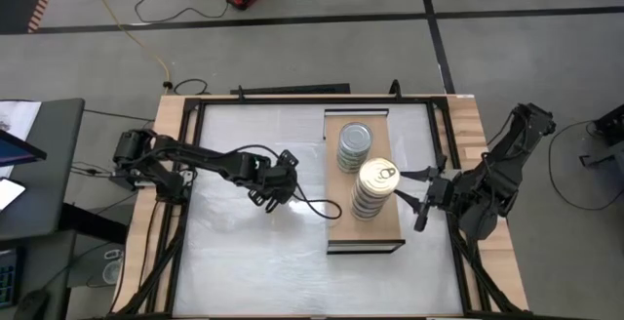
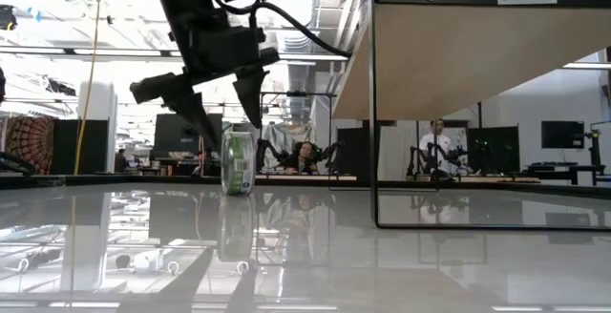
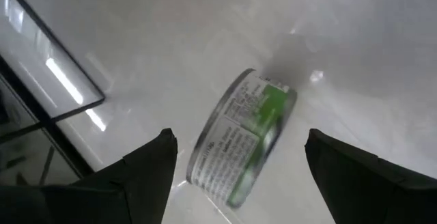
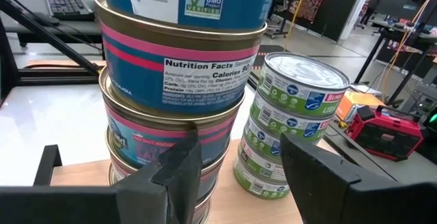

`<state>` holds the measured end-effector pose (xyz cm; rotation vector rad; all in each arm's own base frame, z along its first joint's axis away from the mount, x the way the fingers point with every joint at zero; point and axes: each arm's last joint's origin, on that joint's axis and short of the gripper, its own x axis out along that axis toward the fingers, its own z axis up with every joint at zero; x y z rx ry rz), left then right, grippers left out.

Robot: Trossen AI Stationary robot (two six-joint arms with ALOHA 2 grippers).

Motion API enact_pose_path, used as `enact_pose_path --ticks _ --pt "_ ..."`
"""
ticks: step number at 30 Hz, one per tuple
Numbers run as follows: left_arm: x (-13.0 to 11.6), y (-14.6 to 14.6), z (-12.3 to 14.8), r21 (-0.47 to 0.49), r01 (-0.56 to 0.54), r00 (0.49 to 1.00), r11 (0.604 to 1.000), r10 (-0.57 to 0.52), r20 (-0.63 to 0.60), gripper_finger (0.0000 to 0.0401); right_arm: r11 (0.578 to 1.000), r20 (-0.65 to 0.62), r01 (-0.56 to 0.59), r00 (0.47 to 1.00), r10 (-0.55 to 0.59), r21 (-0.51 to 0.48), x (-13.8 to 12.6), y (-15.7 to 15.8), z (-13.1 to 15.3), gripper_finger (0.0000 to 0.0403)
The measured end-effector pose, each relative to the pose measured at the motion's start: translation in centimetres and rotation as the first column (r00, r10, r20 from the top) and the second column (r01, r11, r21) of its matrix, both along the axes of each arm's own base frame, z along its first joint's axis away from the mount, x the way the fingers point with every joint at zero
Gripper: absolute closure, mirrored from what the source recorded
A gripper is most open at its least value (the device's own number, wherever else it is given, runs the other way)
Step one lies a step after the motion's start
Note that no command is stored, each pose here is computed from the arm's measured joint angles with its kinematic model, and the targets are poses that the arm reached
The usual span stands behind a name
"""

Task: Stack canned seafood by type on shelf
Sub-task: Stack the green tuna can on top of the green tuna can

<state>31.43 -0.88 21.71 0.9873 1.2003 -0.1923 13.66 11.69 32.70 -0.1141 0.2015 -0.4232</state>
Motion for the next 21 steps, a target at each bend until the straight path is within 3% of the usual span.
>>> enact_pose_path --ticks 10,21 --pt "0.6 0.3 -0.5 0.029 0.068 0.998 0.997 -0.068 -0.014 0.0137 1.000 -0.015 -0.012 1.000 0.012 -0.017 -0.1 0.0 -0.1 0.0177" --pt "0.3 0.2 -0.8 -0.015 0.061 0.997 0.998 -0.062 -0.036 0.0173 0.982 -0.057 -0.188 0.981 0.187 -0.011 -3.6 0.2 -0.2 0.0177"
